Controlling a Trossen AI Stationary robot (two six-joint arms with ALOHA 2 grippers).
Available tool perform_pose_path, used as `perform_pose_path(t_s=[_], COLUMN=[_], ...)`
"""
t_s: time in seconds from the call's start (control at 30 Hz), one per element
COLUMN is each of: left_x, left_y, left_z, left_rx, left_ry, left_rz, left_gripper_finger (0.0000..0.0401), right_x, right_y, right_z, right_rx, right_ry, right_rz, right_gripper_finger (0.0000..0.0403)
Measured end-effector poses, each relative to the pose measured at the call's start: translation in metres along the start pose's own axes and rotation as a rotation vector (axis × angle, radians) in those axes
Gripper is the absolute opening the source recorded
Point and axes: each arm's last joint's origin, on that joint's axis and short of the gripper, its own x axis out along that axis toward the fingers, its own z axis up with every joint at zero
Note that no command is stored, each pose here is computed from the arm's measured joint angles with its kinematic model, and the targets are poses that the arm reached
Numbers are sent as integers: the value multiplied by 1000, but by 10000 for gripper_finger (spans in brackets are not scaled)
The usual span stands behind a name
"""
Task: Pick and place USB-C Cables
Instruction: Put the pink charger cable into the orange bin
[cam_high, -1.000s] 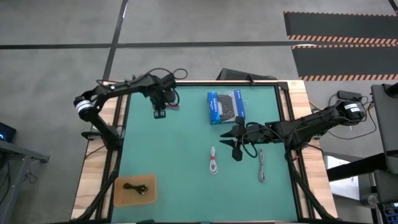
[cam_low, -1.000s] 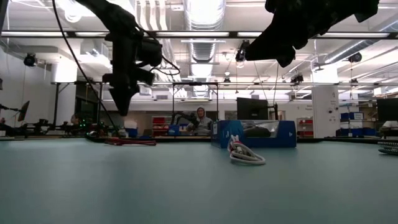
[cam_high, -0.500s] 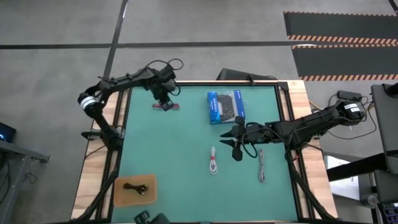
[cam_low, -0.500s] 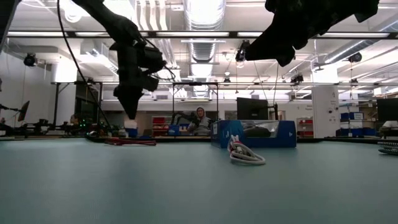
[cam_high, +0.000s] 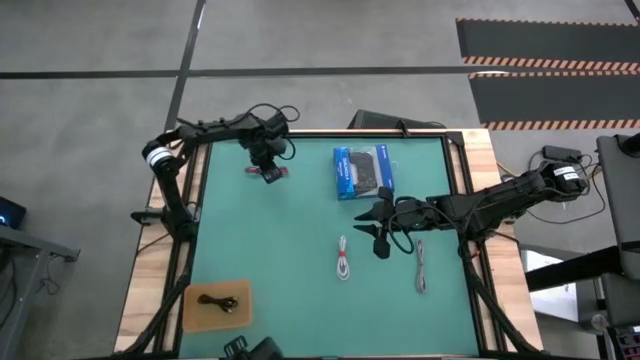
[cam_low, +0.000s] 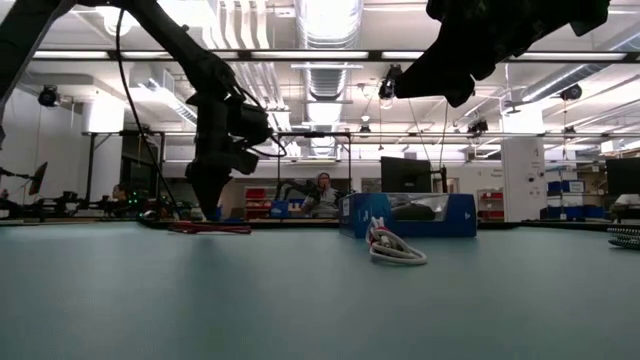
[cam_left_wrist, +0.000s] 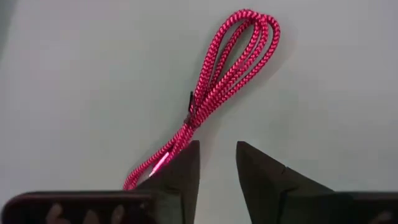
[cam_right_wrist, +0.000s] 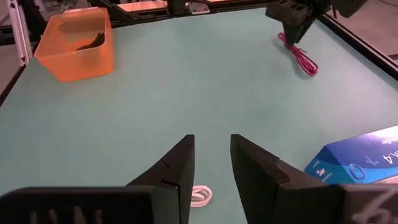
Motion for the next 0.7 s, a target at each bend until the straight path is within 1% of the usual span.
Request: perform_pose_path(t_s=[0.2, 0.37, 0.5, 0.7], left_x=[0, 0, 0, 4], left_y=[1, 1, 1, 1], left_z=[6, 9, 9, 6], left_rx=[22, 7, 14, 10], left_ry=[-64, -92, -93, -81], left_rz=[25, 30, 31, 31], left_gripper_finger=[142, 171, 184, 185], right_x=[0, 0, 0, 0], right_y=[0, 0, 0, 0], right_z=[0, 0, 0, 0], right_rx=[0, 0, -9, -13], right_ry=[0, 1, 1, 1], right_rz=[0, 0, 0, 1], right_gripper_finger=[100, 103, 98, 97])
